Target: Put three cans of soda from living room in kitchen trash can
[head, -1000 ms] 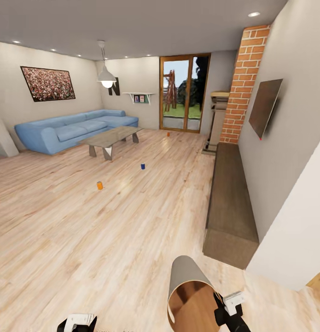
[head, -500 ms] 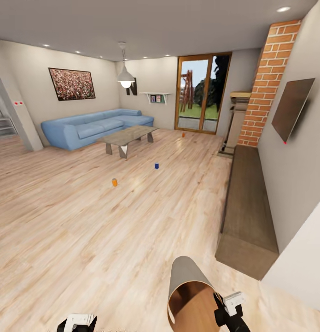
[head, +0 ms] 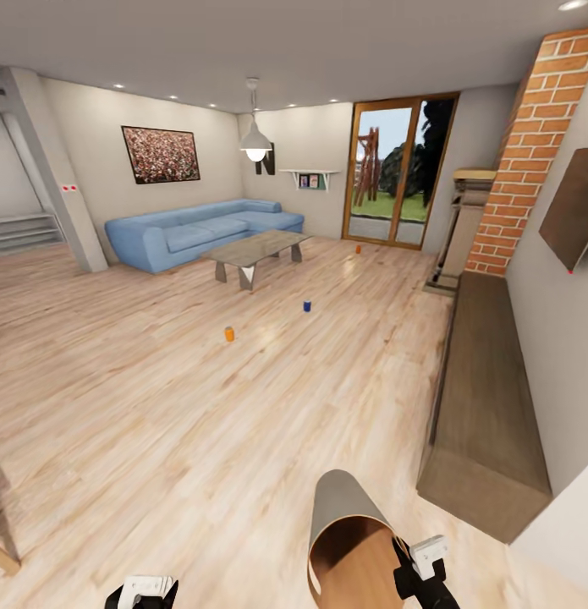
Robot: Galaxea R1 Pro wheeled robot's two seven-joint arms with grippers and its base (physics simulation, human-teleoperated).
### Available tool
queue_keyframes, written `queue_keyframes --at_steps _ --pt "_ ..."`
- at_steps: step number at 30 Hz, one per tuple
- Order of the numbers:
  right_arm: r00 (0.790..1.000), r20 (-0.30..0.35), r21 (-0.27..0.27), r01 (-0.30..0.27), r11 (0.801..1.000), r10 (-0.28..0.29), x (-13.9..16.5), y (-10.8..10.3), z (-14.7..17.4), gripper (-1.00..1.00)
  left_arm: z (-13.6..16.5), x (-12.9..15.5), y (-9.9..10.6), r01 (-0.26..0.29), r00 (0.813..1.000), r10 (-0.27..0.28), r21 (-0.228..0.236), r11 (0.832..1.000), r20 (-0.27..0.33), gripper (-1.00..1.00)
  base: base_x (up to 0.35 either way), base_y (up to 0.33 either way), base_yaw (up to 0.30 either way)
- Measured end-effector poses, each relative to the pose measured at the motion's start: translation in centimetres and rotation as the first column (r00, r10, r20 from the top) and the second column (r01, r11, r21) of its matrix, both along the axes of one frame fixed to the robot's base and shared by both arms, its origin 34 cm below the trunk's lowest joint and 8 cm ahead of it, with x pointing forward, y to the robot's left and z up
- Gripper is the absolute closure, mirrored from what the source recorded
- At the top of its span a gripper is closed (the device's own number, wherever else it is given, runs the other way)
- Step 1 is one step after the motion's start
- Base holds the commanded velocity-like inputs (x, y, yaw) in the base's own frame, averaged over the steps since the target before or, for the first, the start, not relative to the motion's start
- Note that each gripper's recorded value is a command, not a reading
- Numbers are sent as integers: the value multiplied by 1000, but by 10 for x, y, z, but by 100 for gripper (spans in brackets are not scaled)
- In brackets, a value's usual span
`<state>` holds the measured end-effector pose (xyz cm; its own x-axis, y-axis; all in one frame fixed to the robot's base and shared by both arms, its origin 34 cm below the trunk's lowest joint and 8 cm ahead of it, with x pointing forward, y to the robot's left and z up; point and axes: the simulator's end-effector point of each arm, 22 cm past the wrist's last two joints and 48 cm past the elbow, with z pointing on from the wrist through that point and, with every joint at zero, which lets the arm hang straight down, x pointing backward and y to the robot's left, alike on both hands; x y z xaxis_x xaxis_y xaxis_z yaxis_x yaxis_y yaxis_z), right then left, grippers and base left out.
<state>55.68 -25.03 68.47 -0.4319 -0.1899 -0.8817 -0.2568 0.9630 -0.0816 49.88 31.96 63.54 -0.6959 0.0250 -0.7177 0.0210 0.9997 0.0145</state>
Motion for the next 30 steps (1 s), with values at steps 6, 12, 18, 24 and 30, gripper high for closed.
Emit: queue_keyframes --at_steps 6,12,18,24,30 --pt "1000 0 0 2 1000 -2 0 0 0 100 0 0 0 1 1000 -1 0 1000 -1 -100 295 0 14" --pt "1000 0 1 3 1000 -3 0 -1 0 100 0 0 0 1 1000 -1 0 1000 -1 -100 322 0 1" --pt "1000 0 0 2 1000 -2 0 -1 0 100 0 0 0 1 1000 -1 0 1000 -1 -100 324 7 0" --pt "1000 0 0 1 1000 -1 0 0 0 100 0 0 1 0 1000 0 0 1000 -1 -100 324 76 0" --pt "1000 0 1 2 1000 -2 0 0 0 100 0 0 1 1 1000 -1 0 1000 -1 -100 321 109 0"
